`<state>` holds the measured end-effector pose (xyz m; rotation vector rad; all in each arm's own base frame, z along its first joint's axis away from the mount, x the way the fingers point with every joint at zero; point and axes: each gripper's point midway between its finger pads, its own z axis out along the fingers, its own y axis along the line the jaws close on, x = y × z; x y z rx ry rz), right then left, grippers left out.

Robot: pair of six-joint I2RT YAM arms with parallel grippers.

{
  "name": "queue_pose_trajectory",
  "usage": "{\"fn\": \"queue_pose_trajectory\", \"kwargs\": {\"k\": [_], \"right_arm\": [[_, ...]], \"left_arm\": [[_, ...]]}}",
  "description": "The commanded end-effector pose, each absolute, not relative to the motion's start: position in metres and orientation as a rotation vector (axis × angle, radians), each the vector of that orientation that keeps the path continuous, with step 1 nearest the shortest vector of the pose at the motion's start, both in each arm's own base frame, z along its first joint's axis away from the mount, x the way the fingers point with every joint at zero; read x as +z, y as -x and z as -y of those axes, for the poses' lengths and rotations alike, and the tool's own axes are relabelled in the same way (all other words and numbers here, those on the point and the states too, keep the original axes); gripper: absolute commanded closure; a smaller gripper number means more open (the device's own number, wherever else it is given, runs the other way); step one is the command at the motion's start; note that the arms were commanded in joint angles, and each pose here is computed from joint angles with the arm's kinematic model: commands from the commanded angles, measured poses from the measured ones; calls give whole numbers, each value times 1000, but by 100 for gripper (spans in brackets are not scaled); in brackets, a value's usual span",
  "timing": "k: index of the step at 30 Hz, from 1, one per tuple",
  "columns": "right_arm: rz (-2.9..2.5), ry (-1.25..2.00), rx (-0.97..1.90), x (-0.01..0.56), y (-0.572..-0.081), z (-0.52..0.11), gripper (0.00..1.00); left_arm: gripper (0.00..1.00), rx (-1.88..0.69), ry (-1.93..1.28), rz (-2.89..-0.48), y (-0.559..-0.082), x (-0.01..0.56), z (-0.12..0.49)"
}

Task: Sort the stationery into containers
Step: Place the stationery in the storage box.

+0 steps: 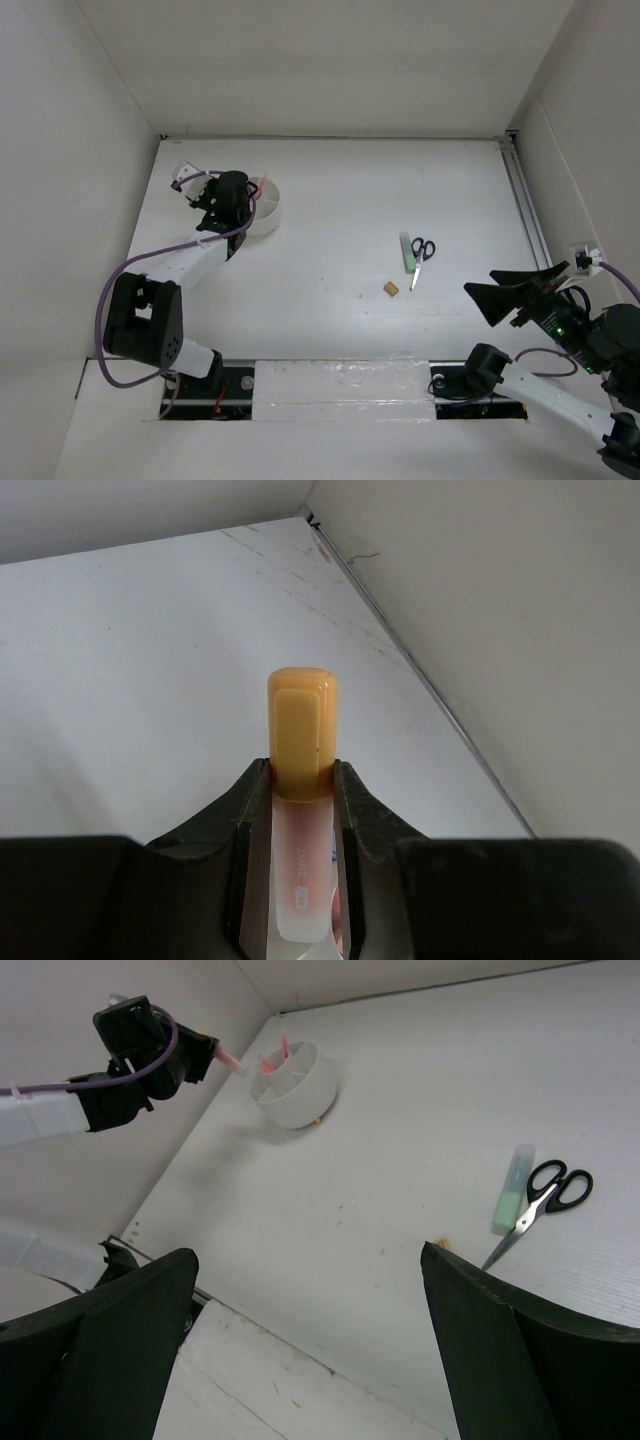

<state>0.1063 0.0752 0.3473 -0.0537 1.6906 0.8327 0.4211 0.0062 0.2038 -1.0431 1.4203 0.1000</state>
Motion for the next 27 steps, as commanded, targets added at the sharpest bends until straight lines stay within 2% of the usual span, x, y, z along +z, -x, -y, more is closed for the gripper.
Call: {"fn": "queue_pose_trajectory", "kwargs": {"k": [1,14,27], "right_arm": [[-1652,72,860,359,-108,-82,1],[-1634,66,872,361,-105,-78,1],[-1634,66,872,361,-105,-78,1]], "left_arm": [[100,93,1043,-1388,-425,208,-9],[100,126,1059,-1439,-429,176,-7],[100,135,1078,-1440,-429,167,-8]]}}
